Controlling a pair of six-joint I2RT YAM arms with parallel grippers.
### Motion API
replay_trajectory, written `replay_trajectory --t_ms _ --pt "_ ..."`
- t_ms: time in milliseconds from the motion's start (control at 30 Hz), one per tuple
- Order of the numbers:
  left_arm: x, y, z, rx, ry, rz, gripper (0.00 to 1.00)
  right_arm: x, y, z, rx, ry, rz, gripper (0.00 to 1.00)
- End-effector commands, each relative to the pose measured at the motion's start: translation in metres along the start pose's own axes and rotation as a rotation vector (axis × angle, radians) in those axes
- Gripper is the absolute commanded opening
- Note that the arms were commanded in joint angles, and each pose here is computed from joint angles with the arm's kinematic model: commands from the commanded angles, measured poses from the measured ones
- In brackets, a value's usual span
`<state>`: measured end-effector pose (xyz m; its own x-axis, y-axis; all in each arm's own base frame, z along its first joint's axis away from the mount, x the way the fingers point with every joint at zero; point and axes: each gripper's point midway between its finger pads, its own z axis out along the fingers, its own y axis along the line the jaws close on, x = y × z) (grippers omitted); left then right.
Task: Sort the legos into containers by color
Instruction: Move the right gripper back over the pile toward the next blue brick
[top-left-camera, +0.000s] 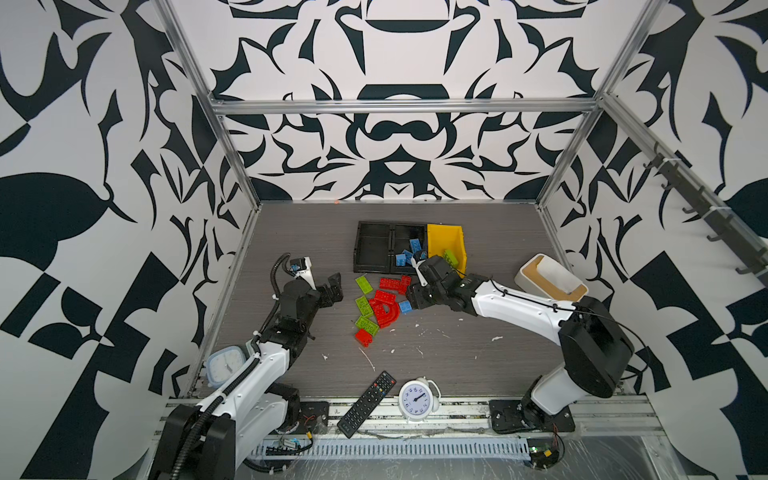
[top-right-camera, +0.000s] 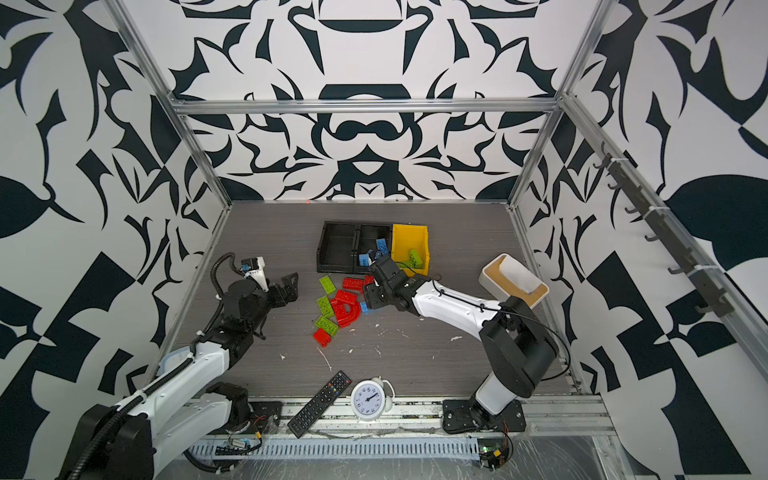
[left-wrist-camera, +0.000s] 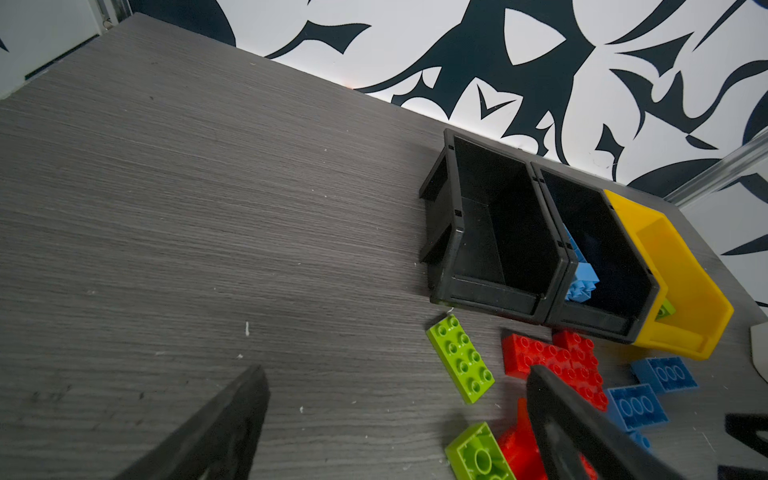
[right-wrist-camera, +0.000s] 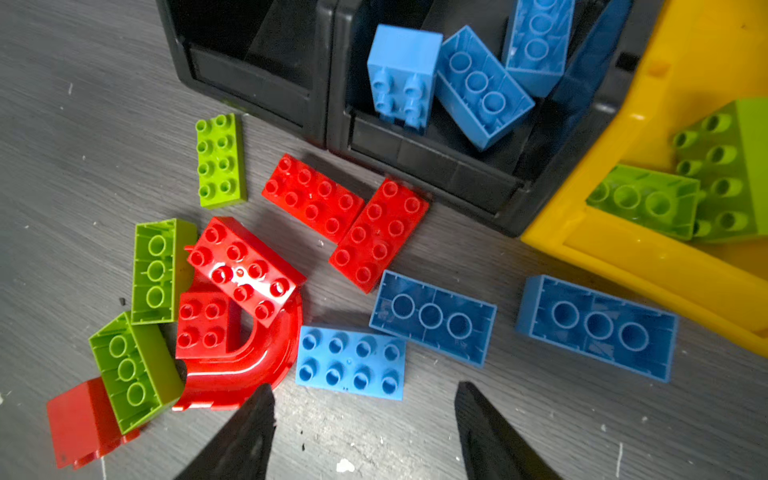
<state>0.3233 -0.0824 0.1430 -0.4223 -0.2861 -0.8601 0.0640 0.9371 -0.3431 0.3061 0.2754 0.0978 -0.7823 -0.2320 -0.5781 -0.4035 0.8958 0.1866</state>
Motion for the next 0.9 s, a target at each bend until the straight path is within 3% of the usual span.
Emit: replay_trajectory --t_ms 0,867 --pt "-0.008 -0.003 -0.001 0.011 -0.018 -0.002 0.99 -0.002 0.006 -0.004 -0.030 -0.004 -0.002 0.73" --pt "-0.018 0.001 -0.011 -0.017 -0.066 0.009 0.99 0.028 0.013 0.045 -0.036 0.112 -0.021 0.76"
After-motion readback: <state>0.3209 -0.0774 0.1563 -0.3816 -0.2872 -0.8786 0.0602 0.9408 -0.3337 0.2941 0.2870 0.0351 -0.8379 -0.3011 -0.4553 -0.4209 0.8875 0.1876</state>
